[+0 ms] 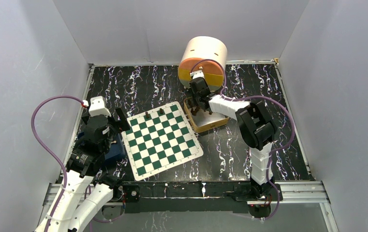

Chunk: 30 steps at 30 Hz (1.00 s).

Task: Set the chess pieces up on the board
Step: Pick up the chess piece from the storage box.

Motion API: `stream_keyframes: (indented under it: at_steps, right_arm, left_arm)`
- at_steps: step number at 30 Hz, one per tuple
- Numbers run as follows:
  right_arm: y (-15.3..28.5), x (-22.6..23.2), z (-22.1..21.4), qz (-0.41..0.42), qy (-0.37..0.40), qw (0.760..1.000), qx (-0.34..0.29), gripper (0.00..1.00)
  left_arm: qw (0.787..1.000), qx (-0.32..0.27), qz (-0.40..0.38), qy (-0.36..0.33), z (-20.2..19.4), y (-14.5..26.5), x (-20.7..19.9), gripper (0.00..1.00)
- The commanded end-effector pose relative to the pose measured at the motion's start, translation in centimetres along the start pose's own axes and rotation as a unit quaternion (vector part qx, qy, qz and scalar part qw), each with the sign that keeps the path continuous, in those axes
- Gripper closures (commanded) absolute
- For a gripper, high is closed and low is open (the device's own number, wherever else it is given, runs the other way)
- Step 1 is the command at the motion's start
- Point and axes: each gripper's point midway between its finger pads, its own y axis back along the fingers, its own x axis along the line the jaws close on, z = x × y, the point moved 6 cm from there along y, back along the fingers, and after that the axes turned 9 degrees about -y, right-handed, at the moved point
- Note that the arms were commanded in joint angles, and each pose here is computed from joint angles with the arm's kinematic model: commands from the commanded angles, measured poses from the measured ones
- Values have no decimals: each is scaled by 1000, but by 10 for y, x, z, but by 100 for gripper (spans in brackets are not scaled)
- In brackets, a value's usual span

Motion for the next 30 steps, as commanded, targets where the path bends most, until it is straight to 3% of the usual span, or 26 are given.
stream_keyframes:
  at_steps: [1,15,30]
  right_arm:
    - [-4,4,21,1,-19,999,-30,63]
    - [-9,3,23,-6,-19,999,-33,70]
    - [13,-2,27,-15,-36,999,-5,79]
  left_arm:
    - [1000,-7,10,0,2,-1,2,6]
    - [1000,-8,9,0,3,-1,2,6]
    - [1000,-4,7,-2,1,-2,1,7]
